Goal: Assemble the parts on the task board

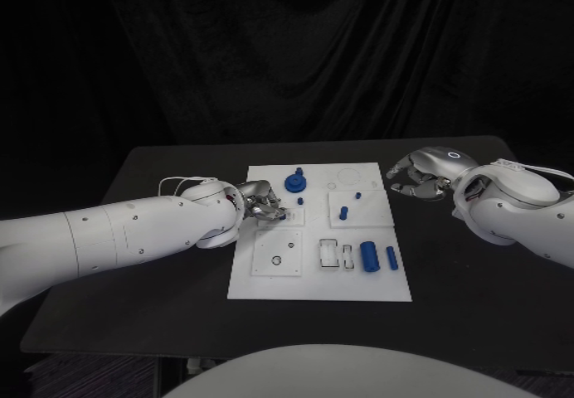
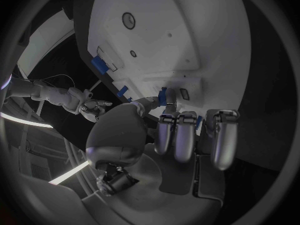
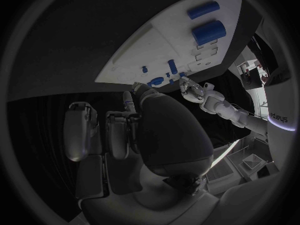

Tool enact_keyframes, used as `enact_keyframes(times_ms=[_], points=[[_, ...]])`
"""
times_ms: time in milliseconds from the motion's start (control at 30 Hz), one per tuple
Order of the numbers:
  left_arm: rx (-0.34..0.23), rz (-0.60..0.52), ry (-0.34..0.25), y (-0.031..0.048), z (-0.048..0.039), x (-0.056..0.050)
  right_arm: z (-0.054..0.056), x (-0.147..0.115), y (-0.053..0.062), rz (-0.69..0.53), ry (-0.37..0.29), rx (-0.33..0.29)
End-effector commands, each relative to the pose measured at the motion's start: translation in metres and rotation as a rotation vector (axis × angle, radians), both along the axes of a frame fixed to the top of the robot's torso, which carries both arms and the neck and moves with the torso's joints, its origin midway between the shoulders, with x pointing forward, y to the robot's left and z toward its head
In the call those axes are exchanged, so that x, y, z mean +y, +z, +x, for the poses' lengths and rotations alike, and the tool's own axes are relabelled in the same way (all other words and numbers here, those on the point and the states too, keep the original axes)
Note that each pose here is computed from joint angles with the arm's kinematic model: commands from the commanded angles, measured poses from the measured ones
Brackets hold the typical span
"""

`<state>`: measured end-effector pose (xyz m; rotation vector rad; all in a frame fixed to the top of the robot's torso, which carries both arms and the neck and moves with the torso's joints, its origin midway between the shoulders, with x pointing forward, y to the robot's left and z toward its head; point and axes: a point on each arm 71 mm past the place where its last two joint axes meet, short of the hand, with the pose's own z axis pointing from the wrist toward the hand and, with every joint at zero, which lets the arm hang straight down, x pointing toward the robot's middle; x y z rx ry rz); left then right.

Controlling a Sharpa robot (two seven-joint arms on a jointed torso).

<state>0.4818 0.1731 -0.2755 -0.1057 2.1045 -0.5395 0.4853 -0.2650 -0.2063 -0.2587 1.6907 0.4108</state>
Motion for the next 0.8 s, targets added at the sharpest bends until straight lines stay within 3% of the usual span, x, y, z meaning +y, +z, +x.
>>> enact_keyframes(times_ms=[33,800], points=[[0.017,0.002,-0.008,-0.0044,-0.0031,-0.0003,-0.0002,-0.0018,-0.0017,-0.008,-0.017,0.009],[0.022,0.004,-0.007,-0.0052,-0.0046,0.0014,-0.0005,-0.0019,-0.0023,-0.011,-0.018,0.013]])
